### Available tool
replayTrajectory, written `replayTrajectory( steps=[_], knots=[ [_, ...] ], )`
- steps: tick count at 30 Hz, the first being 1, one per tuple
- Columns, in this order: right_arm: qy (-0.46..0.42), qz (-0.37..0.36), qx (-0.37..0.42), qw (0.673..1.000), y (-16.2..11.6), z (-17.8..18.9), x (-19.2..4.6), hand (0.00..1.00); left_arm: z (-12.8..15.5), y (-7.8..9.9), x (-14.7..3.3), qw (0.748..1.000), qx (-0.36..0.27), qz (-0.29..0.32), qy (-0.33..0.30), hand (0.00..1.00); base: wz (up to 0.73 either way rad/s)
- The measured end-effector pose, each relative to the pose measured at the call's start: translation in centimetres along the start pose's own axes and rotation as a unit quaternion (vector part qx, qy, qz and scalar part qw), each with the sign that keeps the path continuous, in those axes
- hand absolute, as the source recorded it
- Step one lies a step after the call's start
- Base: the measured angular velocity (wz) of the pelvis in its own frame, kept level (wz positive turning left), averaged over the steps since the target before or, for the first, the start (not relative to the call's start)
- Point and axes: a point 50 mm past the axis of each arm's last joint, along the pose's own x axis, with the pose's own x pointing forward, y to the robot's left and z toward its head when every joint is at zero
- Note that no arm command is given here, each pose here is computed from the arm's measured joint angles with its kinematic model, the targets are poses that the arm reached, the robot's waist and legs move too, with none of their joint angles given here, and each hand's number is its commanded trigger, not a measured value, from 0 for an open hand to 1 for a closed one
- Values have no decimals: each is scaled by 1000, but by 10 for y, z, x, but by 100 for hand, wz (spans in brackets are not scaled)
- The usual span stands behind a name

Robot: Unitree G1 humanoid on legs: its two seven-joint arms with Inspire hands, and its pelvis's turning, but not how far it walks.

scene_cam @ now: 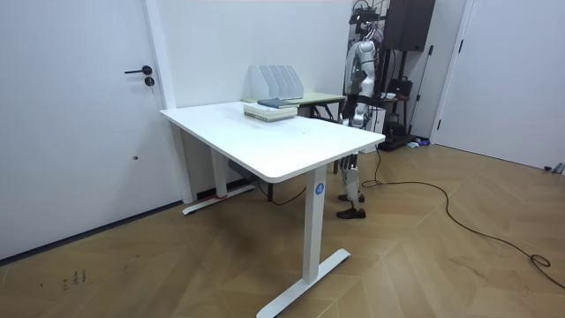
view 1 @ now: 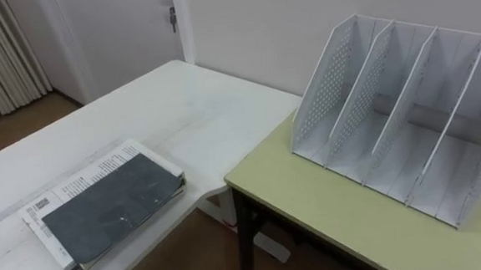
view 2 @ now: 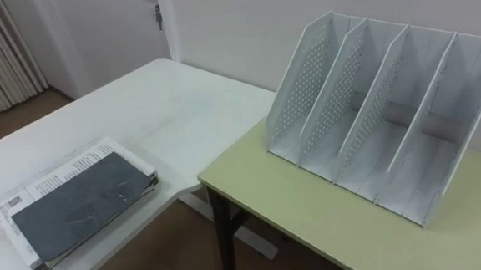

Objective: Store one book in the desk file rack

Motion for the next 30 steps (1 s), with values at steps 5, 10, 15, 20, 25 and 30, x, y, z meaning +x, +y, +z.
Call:
replayTrajectory(
  steps=[5, 10, 15, 20, 25, 30],
  knots=[
    [-26, -16, 5, 1000, -4, 7, 0, 0, 49, 6, 2, 994, 7, 9, -104, 0, -1],
    [-42, -20, 21, 999, -5, 11, 0, 0, 77, -8, -3, 985, 61, -11, -164, 0, -12],
    [-80, -14, 39, 996, -4, 26, -1, 0, 115, -25, -19, 956, 139, -24, -257, 0, 1],
    [-94, -14, 39, 995, -4, 34, -1, 0, 136, -43, -33, 916, 247, -27, -316, 0, -4],
    [-136, -21, 38, 990, -7, 58, -3, 0, 171, -37, -52, 853, 351, 32, -384, 0, -50],
    [-87, 0, 27, 996, -1, 35, -1, 0, 201, -47, -80, 787, 409, 75, -455, 0, 27]
  ],
)
